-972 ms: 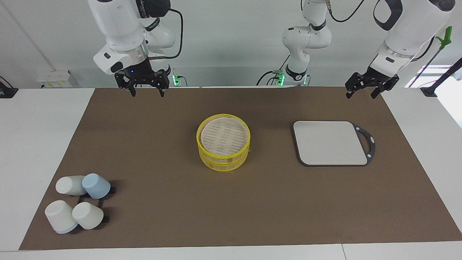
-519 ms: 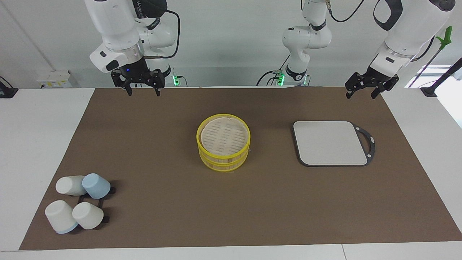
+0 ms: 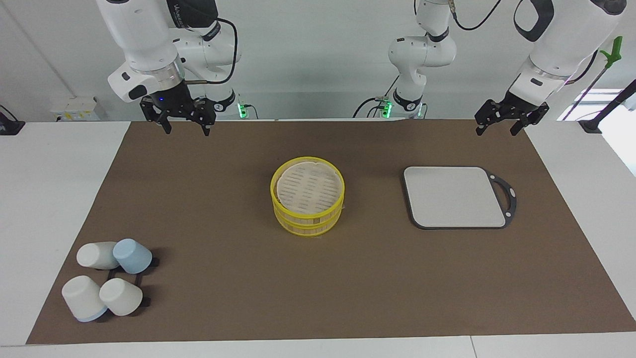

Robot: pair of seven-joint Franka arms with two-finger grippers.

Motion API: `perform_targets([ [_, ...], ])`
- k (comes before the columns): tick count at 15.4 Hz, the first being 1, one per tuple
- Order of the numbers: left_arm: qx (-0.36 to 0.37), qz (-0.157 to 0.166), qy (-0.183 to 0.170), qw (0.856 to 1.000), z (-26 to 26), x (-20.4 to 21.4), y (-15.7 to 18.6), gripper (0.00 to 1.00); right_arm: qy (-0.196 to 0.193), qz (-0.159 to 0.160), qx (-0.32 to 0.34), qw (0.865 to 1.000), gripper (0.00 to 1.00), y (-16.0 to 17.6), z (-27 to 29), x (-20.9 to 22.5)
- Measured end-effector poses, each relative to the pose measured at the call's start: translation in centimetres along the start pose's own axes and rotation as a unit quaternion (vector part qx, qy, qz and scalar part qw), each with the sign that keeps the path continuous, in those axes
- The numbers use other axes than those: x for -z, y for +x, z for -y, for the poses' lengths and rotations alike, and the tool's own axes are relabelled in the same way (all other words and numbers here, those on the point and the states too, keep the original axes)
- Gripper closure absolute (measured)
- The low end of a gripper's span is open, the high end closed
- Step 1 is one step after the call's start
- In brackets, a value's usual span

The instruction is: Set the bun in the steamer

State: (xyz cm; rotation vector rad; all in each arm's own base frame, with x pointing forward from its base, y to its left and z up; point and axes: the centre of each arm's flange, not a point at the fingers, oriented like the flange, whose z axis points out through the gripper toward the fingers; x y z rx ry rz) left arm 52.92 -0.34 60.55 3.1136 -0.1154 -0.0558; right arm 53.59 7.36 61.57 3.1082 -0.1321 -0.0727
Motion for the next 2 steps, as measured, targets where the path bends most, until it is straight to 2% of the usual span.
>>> perform_targets([
  [2,0.000,0.000,0.000,1.000,-0.01,0.01,0.00,0.00,0.000,-0.001,-0.001,1.000,0.00,0.04,-0.07,0.03],
])
